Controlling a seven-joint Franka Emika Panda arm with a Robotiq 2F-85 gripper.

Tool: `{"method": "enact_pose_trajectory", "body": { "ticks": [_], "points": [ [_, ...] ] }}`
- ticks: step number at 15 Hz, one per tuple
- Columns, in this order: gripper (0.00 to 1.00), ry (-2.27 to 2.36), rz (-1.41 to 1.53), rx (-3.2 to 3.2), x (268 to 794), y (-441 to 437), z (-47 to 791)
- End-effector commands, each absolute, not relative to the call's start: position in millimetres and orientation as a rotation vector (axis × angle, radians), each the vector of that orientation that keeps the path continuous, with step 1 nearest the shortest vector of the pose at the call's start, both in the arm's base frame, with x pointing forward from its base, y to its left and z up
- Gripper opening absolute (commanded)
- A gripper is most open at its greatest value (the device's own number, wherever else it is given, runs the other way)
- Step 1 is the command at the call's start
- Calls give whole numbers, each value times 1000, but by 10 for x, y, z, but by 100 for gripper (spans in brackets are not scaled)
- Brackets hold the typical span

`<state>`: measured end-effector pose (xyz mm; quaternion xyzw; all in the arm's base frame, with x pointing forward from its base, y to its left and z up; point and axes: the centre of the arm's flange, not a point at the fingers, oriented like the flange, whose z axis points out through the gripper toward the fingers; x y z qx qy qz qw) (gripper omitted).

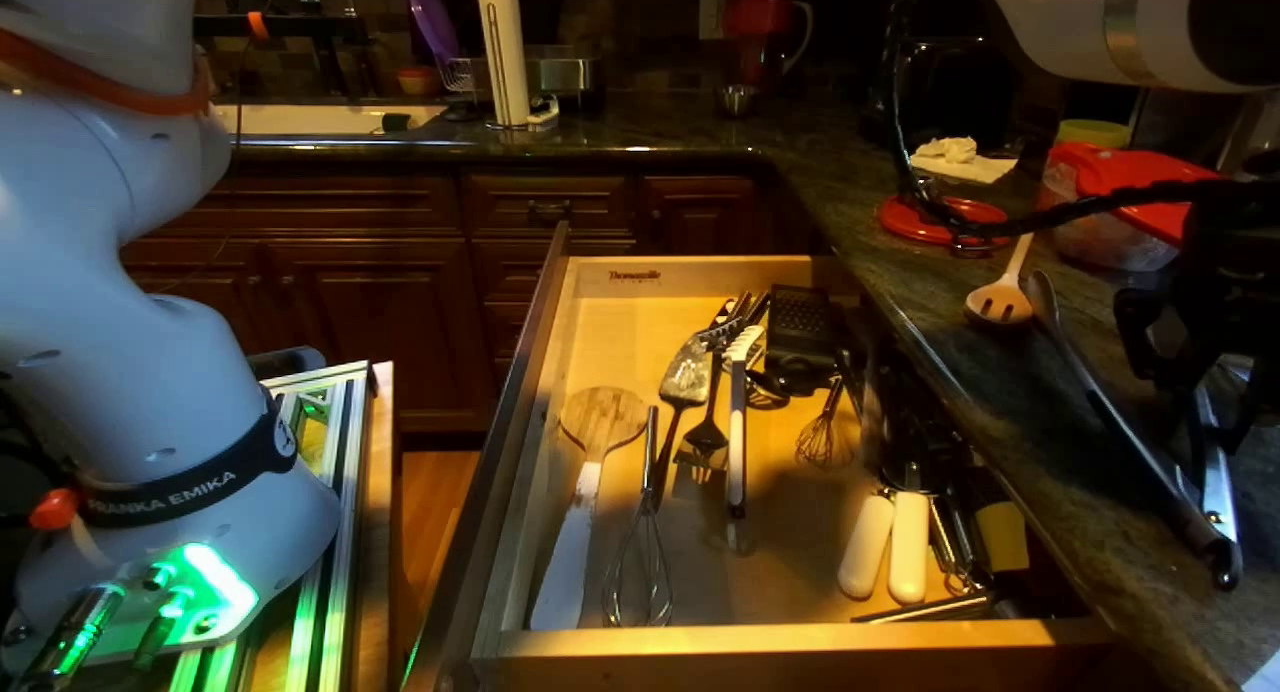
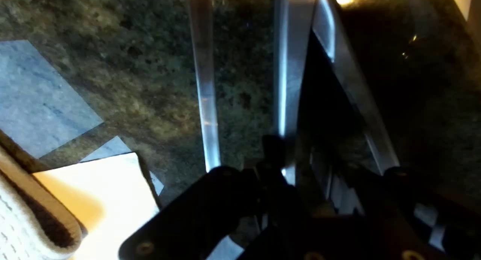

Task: Put the tongs inside the drawer

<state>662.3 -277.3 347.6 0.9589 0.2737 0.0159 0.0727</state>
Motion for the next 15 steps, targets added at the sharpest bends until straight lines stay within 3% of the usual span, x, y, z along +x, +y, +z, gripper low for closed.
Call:
{"method": "enact_pose_trajectory", "body": {
  "ticks": [1, 15],
  "points": [
    [2, 866, 81, 2879, 6656, -2799, 3367],
    [4, 1013, -144, 2970, 5856, -2755, 4212]
  ]
}}
